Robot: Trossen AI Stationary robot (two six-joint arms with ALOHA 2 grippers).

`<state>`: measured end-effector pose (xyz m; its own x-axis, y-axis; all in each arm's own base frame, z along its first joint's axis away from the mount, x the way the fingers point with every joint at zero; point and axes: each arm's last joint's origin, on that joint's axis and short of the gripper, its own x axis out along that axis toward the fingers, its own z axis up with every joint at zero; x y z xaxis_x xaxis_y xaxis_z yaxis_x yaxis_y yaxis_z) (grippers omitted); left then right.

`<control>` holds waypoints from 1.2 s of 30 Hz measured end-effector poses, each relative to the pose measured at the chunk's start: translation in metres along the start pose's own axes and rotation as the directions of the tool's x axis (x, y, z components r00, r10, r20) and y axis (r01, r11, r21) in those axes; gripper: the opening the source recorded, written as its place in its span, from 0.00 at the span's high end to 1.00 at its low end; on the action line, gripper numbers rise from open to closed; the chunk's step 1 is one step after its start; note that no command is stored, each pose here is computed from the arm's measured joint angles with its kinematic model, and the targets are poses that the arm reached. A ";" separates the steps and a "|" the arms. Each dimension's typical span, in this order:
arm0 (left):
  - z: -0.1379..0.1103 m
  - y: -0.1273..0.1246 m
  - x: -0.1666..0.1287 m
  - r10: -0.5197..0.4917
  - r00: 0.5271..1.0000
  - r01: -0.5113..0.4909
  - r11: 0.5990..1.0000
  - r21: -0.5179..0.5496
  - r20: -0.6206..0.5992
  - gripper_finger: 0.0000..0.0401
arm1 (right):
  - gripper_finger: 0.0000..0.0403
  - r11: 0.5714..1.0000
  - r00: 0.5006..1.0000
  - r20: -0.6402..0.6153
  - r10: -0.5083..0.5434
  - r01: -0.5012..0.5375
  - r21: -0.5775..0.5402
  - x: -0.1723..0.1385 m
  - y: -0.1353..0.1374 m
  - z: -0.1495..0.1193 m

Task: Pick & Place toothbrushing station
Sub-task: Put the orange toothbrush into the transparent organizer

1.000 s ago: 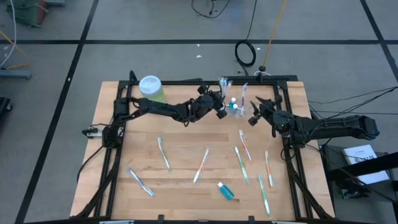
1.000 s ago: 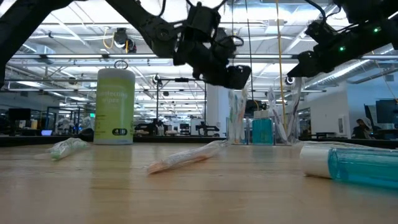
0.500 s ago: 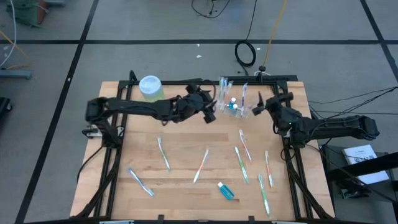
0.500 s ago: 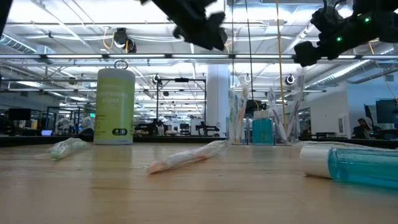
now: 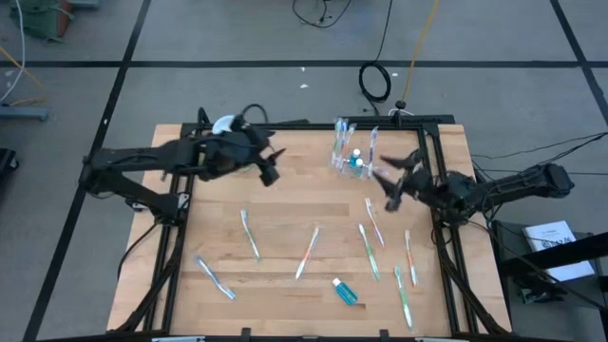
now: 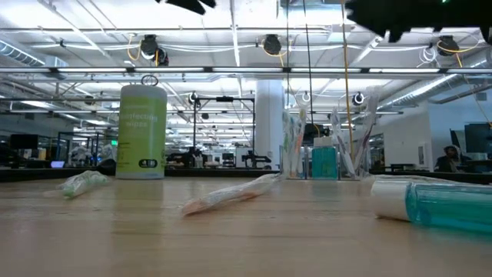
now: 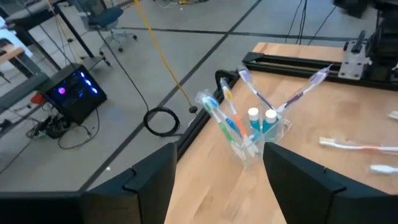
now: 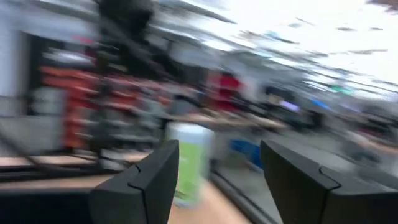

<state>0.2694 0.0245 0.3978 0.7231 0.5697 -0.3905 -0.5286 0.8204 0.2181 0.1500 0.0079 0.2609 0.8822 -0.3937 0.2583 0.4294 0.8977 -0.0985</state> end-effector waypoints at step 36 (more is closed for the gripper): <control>-0.090 -0.011 -0.002 -0.110 0.991 0.115 0.991 -0.067 0.075 0.44 | 0.51 0.932 0.360 -0.933 0.006 0.336 0.135 -0.021 0.050 -0.120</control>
<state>0.2335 0.0098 0.3157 0.8083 0.4780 -0.3437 -0.4704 0.8754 0.1113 0.1760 0.0377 0.1351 0.5001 -0.3208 -0.8043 0.6703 0.7315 0.1251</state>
